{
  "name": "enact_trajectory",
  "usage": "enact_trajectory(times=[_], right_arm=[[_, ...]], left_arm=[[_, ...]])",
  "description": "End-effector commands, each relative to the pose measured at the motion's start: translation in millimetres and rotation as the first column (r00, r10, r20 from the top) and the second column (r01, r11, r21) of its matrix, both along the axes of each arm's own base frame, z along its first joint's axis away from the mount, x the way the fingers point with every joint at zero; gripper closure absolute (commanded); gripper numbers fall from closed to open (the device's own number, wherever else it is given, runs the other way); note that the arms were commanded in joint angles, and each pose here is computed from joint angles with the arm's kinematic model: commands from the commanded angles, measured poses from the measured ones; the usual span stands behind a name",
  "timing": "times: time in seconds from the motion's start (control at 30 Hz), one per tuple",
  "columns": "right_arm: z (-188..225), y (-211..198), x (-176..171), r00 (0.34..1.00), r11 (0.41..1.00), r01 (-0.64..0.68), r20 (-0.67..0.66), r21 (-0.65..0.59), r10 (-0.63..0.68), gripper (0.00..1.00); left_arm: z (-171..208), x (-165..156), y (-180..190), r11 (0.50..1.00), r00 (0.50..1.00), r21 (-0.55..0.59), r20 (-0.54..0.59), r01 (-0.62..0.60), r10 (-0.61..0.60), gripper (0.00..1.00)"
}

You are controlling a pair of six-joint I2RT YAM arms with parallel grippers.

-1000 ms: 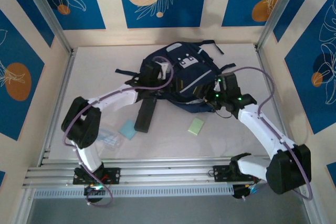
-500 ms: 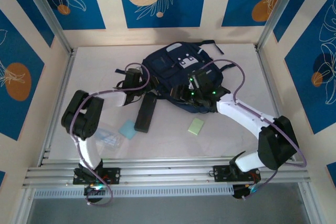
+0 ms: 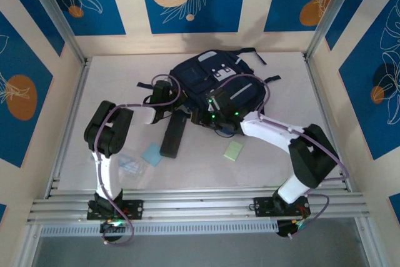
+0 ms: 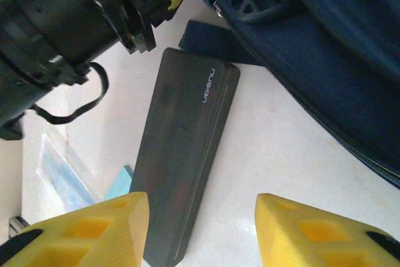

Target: Pack books, pencil case, and school supplies into a backpack

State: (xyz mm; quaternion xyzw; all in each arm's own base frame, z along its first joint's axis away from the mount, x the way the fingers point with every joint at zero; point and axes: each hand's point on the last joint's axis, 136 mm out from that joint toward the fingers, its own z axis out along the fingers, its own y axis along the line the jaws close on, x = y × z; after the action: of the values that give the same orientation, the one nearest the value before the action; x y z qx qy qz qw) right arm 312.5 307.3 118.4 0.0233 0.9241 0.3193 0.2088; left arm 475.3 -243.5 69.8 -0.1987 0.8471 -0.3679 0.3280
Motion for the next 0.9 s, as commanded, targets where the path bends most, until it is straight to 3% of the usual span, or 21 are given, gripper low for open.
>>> enact_trajectory(times=[0.0,0.33,0.63,0.87], right_arm=[[8.1,25.6,19.0,0.995,0.998,-0.013,0.1,0.065,0.006,0.55],[-28.1,28.8,57.2,0.954,0.984,0.116,0.292,-0.135,-0.073,0.56],[-28.2,35.4,94.2,0.868,0.953,0.271,0.462,-0.134,-0.181,0.52],[-26.8,16.8,119.5,0.781,0.862,0.47,0.544,-0.189,-0.306,0.55]], left_arm=[[48.2,-9.3,-8.3,0.99,0.998,-0.14,0.057,0.013,-0.005,0.93],[75.6,-33.4,-24.6,0.972,0.999,-0.231,0.049,0.03,-0.019,0.97],[79.3,-48.5,-36.7,0.96,0.999,-0.277,0.037,0.046,-0.038,0.99],[78.3,-58.9,-42.7,0.946,0.999,-0.32,0.02,0.053,-0.049,1.0]])
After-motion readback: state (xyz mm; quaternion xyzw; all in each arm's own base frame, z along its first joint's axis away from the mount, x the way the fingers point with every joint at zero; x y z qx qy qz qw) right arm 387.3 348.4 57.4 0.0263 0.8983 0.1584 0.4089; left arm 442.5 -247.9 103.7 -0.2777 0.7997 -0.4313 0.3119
